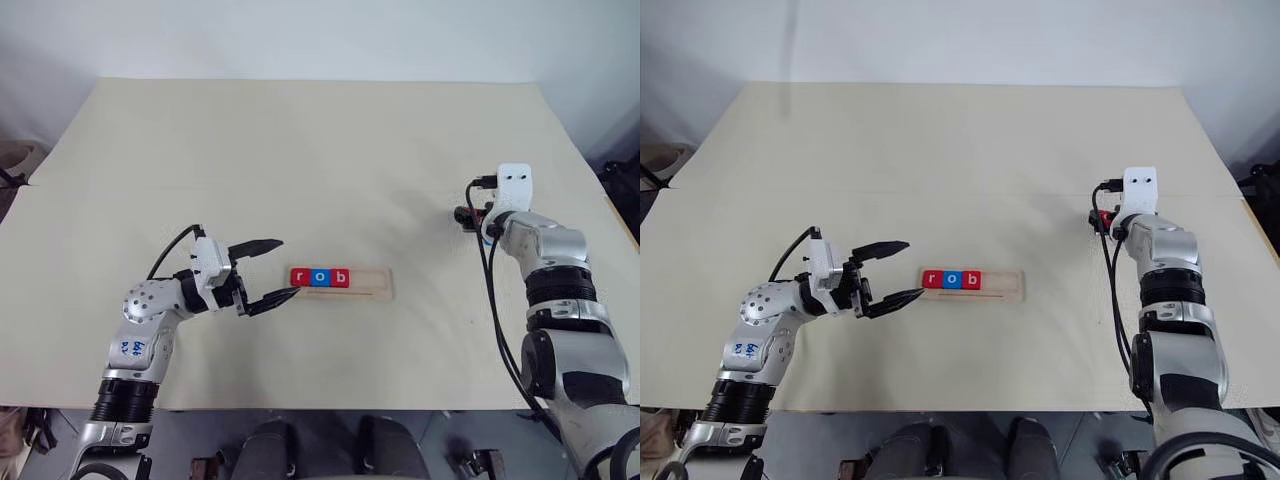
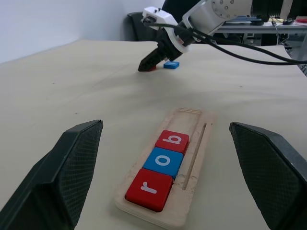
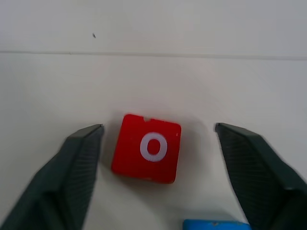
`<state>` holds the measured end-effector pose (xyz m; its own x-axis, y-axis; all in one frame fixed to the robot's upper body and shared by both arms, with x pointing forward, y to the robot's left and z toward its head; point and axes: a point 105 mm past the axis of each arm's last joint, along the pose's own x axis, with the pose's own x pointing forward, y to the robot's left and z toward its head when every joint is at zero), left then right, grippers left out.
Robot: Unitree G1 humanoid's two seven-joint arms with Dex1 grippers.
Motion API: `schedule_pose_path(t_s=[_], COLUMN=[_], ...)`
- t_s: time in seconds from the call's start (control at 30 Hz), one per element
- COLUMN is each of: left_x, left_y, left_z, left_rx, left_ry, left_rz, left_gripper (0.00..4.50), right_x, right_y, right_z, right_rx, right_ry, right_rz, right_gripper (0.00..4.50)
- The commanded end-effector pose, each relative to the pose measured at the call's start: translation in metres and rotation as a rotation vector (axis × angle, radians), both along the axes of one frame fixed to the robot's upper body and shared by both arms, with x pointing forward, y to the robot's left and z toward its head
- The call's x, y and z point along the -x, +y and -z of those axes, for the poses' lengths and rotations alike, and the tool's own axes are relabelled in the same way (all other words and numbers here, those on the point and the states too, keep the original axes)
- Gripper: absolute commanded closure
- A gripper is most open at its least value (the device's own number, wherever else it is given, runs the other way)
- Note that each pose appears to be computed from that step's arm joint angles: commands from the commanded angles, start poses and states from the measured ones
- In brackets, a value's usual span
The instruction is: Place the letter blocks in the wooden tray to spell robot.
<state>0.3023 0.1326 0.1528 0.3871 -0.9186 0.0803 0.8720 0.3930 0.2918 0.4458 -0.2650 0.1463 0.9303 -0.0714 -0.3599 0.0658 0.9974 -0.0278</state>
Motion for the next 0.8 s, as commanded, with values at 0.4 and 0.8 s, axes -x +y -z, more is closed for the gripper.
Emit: schedule_pose_path(t_s=[0.4,0.8], left_x=[0.0,-0.001], left_y=[-0.002,-0.004], left_z=[-0.009,-0.004], left_rx=[-0.008,-0.026], left_ry=[-0.028,0.014], left_rz=[0.032,0.09], left_gripper=[0.0,0.0], right_x=[0.022,0.123], right_y=[0.017,0.06], right_z=[-0.037,0.012], right_rx=[-0.056,-0.14], right_ry=[-0.068,0.023], right_rz=[-0.05,-0.047], right_gripper=[3.04,3.04])
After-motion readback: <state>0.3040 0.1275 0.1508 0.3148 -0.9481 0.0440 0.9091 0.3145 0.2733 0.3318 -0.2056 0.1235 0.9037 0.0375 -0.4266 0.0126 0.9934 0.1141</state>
